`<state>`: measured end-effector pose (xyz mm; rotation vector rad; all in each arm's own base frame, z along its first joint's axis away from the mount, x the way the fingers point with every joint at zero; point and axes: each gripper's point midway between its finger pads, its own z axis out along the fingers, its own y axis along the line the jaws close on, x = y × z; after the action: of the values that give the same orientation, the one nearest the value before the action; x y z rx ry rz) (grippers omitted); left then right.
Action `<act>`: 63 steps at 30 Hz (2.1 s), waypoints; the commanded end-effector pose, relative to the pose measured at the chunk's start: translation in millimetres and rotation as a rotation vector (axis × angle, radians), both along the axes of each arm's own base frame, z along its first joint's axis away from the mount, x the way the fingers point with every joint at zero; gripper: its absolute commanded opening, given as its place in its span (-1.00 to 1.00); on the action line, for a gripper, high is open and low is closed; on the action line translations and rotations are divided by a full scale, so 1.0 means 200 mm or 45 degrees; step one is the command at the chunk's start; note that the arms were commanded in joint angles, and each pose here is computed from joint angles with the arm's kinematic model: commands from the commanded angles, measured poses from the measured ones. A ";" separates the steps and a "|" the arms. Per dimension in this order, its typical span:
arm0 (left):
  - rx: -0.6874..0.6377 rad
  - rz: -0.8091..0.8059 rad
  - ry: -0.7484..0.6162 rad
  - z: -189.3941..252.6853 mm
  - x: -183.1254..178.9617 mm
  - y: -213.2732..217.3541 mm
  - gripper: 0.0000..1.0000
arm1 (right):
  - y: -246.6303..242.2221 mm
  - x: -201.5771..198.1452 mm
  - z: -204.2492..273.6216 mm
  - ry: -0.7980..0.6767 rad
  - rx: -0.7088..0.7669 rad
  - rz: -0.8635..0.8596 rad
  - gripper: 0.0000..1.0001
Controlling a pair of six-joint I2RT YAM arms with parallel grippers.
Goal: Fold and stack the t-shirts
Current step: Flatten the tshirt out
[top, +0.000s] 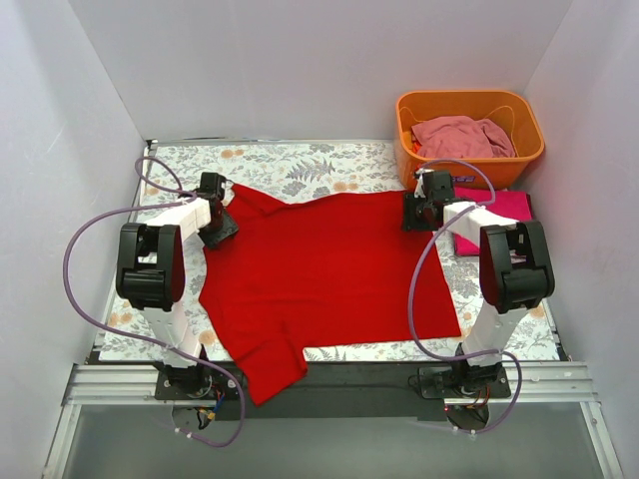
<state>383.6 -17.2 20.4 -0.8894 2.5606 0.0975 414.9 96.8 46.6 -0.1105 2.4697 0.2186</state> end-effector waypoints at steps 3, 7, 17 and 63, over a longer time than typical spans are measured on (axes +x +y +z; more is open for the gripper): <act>0.108 0.056 0.134 -0.11 -0.14 0.09 -0.08 | -0.09 -0.02 -0.11 0.063 -0.025 -0.048 0.10; 0.093 0.086 0.207 -0.14 -0.25 0.11 -0.08 | -0.14 -0.14 -0.19 0.163 -0.060 -0.074 0.10; 0.048 0.089 0.277 -0.13 -0.51 0.09 -0.07 | -0.18 -0.35 -0.20 0.249 -0.069 -0.082 0.10; 0.092 -0.095 0.017 -0.09 0.23 0.09 -0.46 | 0.00 0.25 0.19 -0.147 0.012 0.138 0.10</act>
<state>438.7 -4.9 20.6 -0.7700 2.5478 0.1311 434.9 105.4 70.5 -0.2274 2.4254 0.3492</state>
